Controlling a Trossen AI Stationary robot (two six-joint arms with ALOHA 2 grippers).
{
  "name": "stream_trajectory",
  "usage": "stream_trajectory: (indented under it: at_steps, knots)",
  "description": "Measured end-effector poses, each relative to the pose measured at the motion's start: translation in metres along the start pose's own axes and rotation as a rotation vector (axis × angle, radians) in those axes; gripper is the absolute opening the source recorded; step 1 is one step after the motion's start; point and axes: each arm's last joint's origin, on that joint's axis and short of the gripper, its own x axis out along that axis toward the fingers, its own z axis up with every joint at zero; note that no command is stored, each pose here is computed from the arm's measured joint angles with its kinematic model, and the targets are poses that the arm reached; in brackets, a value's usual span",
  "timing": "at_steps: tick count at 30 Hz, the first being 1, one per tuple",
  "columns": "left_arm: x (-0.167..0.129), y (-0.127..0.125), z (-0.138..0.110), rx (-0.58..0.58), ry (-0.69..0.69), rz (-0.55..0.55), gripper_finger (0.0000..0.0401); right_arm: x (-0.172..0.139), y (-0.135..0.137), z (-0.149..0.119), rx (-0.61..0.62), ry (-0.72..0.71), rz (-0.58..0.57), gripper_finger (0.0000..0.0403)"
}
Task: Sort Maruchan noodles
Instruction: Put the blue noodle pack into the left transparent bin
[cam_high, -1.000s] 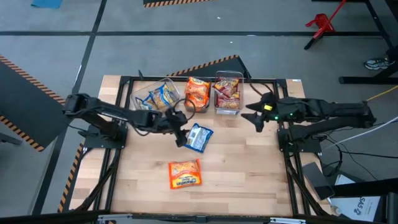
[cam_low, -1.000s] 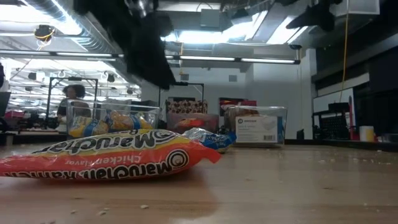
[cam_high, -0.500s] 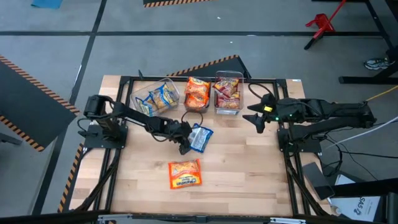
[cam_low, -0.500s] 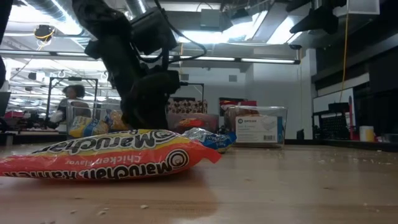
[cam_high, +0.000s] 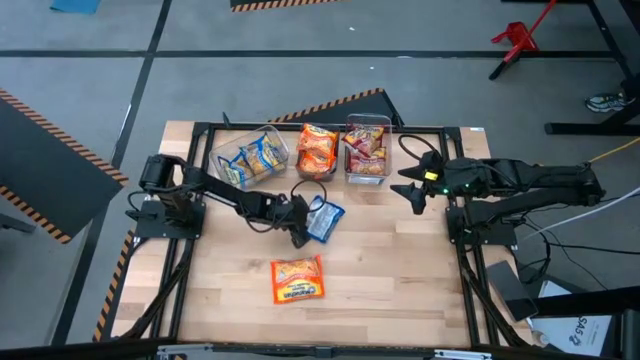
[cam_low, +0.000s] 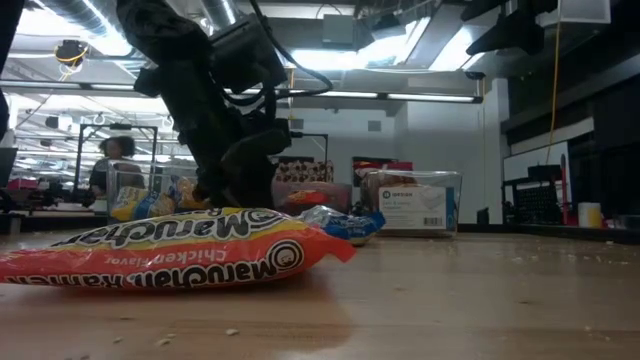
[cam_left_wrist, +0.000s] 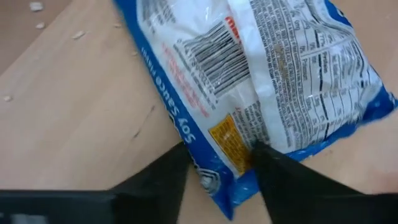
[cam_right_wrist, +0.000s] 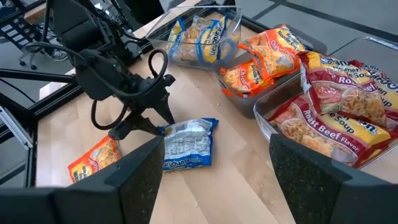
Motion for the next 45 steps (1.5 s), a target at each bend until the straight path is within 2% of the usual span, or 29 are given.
stream_trajectory:
  at_steps: [7, 9, 14, 19, 27, 31, 38, 45]
  knots:
    - [-0.001, 0.004, 0.003, -0.050, 0.000, -0.001, 0.0036, 0.000, 0.000, 0.000, -0.003, 0.000, 0.000, 0.0278]
    - [-0.004, 0.003, 0.005, -0.062, -0.007, -0.027, 0.0015, 0.000, 0.000, 0.000, -0.003, 0.000, 0.000, 0.0278]
    - [-0.015, -0.004, 0.013, -0.078, -0.007, -0.095, 0.0007, 0.000, 0.000, 0.000, -0.003, 0.000, 0.000, 0.0278]
    - [-0.043, -0.014, 0.035, -0.112, -0.108, -0.177, 0.0004, 0.000, 0.000, -0.001, -0.006, 0.007, -0.004, 0.0278]
    - [-0.100, -0.010, 0.058, -0.152, -0.226, -0.153, 0.0003, 0.000, 0.000, -0.001, -0.007, 0.005, -0.003, 0.0278]
    - [-0.136, -0.002, 0.067, -0.178, -0.293, -0.124, 0.0003, 0.000, 0.000, 0.000, -0.024, 0.005, -0.003, 0.0278]
    - [-0.201, 0.025, 0.073, -0.254, -0.445, -0.010, 0.0003, 0.000, -0.001, 0.000, -0.031, -0.012, -0.029, 0.0278]
    - [-0.241, 0.064, 0.055, -0.372, -0.480, 0.161, 0.0003, 0.000, -0.002, 0.001, -0.031, -0.029, -0.054, 0.0278]
